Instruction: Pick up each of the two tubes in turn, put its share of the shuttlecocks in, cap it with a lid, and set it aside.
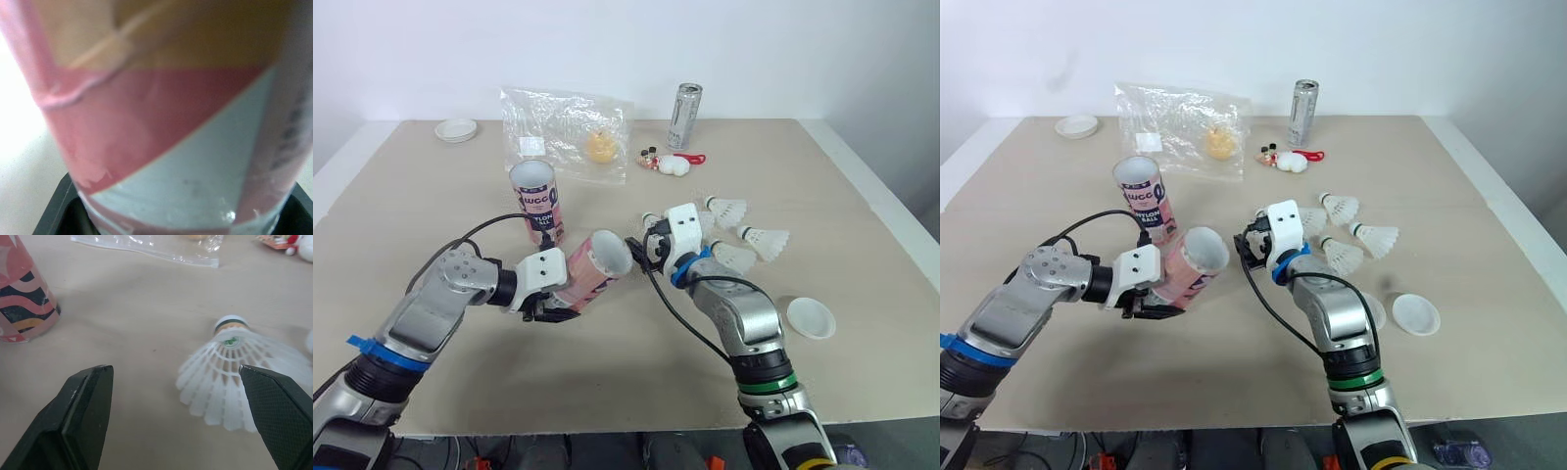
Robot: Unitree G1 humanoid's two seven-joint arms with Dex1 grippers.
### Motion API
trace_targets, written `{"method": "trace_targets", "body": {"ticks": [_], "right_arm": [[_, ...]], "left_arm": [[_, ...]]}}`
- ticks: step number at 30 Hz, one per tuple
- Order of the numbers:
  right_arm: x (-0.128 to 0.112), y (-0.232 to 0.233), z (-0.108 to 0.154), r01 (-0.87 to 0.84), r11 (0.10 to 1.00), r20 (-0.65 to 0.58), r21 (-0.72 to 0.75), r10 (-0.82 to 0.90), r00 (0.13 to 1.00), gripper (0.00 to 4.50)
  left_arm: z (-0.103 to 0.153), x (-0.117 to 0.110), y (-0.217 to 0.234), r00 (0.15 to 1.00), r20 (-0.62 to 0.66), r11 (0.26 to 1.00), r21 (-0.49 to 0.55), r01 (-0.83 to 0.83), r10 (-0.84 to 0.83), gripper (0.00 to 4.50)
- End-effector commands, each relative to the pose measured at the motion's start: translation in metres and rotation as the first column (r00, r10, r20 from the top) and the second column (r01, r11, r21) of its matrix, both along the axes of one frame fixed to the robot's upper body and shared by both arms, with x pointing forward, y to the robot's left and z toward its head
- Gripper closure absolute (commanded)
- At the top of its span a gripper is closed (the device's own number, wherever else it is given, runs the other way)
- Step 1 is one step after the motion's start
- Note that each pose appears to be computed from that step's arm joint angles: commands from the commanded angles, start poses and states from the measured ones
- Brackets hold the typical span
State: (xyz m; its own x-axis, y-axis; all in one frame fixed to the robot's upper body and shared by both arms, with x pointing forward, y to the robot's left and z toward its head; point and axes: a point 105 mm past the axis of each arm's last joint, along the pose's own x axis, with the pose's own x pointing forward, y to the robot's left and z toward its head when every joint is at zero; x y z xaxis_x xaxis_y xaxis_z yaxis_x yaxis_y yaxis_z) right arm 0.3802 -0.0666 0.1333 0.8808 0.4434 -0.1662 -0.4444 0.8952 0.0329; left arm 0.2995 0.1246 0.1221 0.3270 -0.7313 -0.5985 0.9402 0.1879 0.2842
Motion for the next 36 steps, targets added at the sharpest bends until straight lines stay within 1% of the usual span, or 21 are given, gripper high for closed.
{"method": "trace_targets", "body": {"ticks": [1,4,7,8,9,10,11,12,13,14,16,17,24,27,29,31,32,33,34,35,36], "right_arm": [[0.009,0.004,0.019,0.029,0.999,0.061,0.041,-0.032,0.998,0.10],[0.022,0.007,0.019,0.080,0.995,0.054,0.062,-0.083,0.995,0.10],[0.031,0.010,0.022,0.088,0.994,0.059,0.072,-0.092,0.994,0.10],[0.032,0.011,0.023,0.084,0.994,0.060,0.069,-0.088,0.994,0.62],[0.033,0.011,0.023,0.081,0.995,0.061,0.066,-0.085,0.994,0.82],[0.033,0.012,0.022,0.077,0.995,0.062,0.064,-0.081,0.995,1.32],[0.033,0.013,0.022,0.071,0.996,0.060,0.062,-0.075,0.995,1.66],[0.034,0.013,0.021,0.070,0.996,0.059,0.060,-0.074,0.995,2.09],[0.033,0.013,0.021,0.070,0.996,0.058,0.060,-0.074,0.996,2.69],[0.033,0.013,0.020,0.069,0.996,0.057,0.057,-0.072,0.996,3.08],[0.032,0.014,0.020,0.065,0.997,0.058,0.048,-0.068,0.996,4.11],[0.032,0.015,0.019,0.059,0.997,0.058,0.047,-0.062,0.996,4.40],[0.028,0.018,0.023,0.040,0.998,0.072,0.040,-0.042,0.997,4.40],[0.024,0.019,0.034,-0.005,1.000,0.117,0.024,0.003,0.993,4.40],[0.019,0.015,0.053,-0.047,0.999,0.187,0.000,0.046,0.981,4.40],[0.008,0.004,0.088,-0.120,0.992,0.306,-0.035,0.125,0.944,4.40],[0.003,0.001,0.099,-0.154,0.986,0.343,-0.057,0.164,0.925,4.40],[-0.005,-0.008,0.116,-0.190,0.974,0.410,-0.122,0.224,0.884,4.40],[-0.010,-0.013,0.126,-0.208,0.963,0.444,-0.171,0.264,0.856,4.40],[-0.019,-0.022,0.142,-0.238,0.939,0.496,-0.250,0.335,0.801,4.40],[-0.028,-0.027,0.154,-0.269,0.910,0.523,-0.316,0.403,0.751,4.40]], "left_arm": [[-0.016,0.000,0.013,0.997,-0.047,0.997,0.049,-0.053,0.055,1.75],[-0.018,0.000,0.011,0.997,-0.048,0.997,0.047,-0.056,0.058,1.75],[-0.019,-0.001,0.011,0.997,-0.051,0.997,0.046,-0.059,0.062,1.75],[-0.020,-0.001,0.011,0.997,-0.051,0.997,0.045,-0.060,0.063,1.75],[-0.020,-0.001,0.011,0.997,-0.051,0.997,0.045,-0.062,0.064,1.75],[-0.020,-0.001,0.011,0.997,-0.051,0.997,0.045,-0.063,0.065,1.75],[-0.021,0.000,0.012,0.997,-0.051,0.997,0.045,-0.064,0.066,1.75],[-0.021,0.000,0.012,0.996,-0.050,0.997,0.046,-0.065,0.067,1.75],[-0.021,0.000,0.012,0.996,-0.051,0.997,0.046,-0.067,0.069,1.75],[-0.021,0.000,0.012,0.996,-0.052,0.997,0.045,-0.068,0.070,1.75],[-0.021,0.000,0.012,0.996,-0.052,0.997,0.044,-0.068,0.071,1.75],[-0.021,0.000,0.012,0.996,-0.053,0.997,0.044,-0.068,0.070,1.75],[-0.021,0.001,0.012,0.996,-0.052,0.997,0.042,-0.072,0.074,1.75],[-0.021,0.001,0.012,0.996,-0.052,0.997,0.038,-0.072,0.074,1.75],[-0.021,0.002,0.011,0.996,-0.053,0.997,0.034,-0.071,0.073,1.75],[-0.020,0.002,0.010,0.996,-0.058,0.997,0.026,-0.067,0.068,1.75],[-0.020,0.002,0.009,0.996,-0.060,0.998,0.023,-0.065,0.066,1.75],[-0.019,0.002,0.008,0.996,-0.064,0.998,0.015,-0.062,0.062,1.75],[-0.019,0.002,0.007,0.996,-0.067,0.998,0.010,-0.059,0.060,1.75],[-0.018,0.002,0.005,0.996,-0.071,0.998,0.003,-0.056,0.056,1.75],[-0.018,0.003,0.004,0.996,-0.073,0.998,-0.001,-0.055,0.055,1.75]]}}
